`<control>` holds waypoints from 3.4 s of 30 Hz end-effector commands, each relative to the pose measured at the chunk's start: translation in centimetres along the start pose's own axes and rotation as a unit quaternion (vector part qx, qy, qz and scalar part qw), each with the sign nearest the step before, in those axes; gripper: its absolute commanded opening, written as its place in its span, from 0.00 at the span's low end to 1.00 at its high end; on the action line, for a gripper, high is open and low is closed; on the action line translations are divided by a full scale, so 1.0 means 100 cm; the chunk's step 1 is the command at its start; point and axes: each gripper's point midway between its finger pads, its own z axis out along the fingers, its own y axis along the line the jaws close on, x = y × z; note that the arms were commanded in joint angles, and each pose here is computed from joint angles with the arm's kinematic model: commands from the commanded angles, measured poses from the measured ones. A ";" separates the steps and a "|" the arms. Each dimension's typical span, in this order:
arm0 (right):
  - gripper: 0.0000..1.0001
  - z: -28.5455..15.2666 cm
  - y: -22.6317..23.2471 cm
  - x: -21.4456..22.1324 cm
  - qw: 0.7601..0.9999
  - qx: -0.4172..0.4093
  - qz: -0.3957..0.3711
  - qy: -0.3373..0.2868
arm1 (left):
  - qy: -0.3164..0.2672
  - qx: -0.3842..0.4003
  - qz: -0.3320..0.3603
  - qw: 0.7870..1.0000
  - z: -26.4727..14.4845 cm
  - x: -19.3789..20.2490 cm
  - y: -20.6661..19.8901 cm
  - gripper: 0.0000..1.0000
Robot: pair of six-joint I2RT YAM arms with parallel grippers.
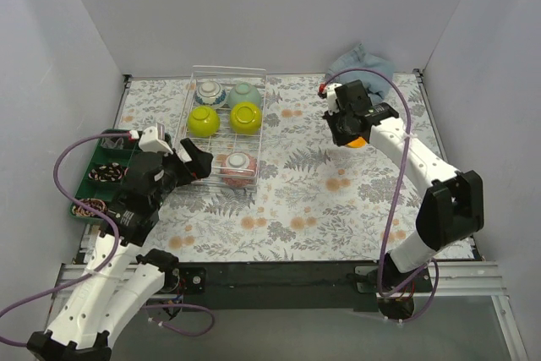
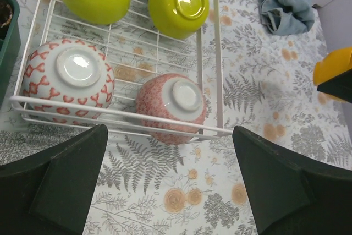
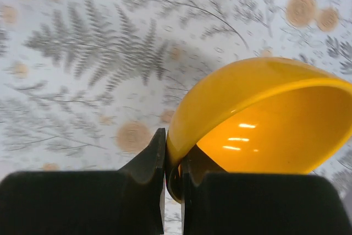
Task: Unload the bowls from the dish rack
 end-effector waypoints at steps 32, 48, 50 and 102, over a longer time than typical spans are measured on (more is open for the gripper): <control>0.78 0.057 -0.148 0.043 0.978 0.129 0.067 0.152 | 0.021 0.014 0.001 1.000 0.003 0.016 0.000 0.98; 0.95 -0.077 -0.068 -0.014 0.979 0.018 0.150 -0.136 | 0.066 0.018 -0.074 0.995 0.082 -0.002 -0.041 0.98; 0.95 -0.091 -0.052 -0.010 0.974 -0.009 0.148 -0.172 | 0.072 0.014 -0.080 0.994 0.103 0.001 -0.040 0.98; 0.93 -0.119 0.045 0.023 0.950 -0.197 0.068 -0.235 | 0.105 0.064 -0.179 0.976 0.292 0.070 0.008 0.91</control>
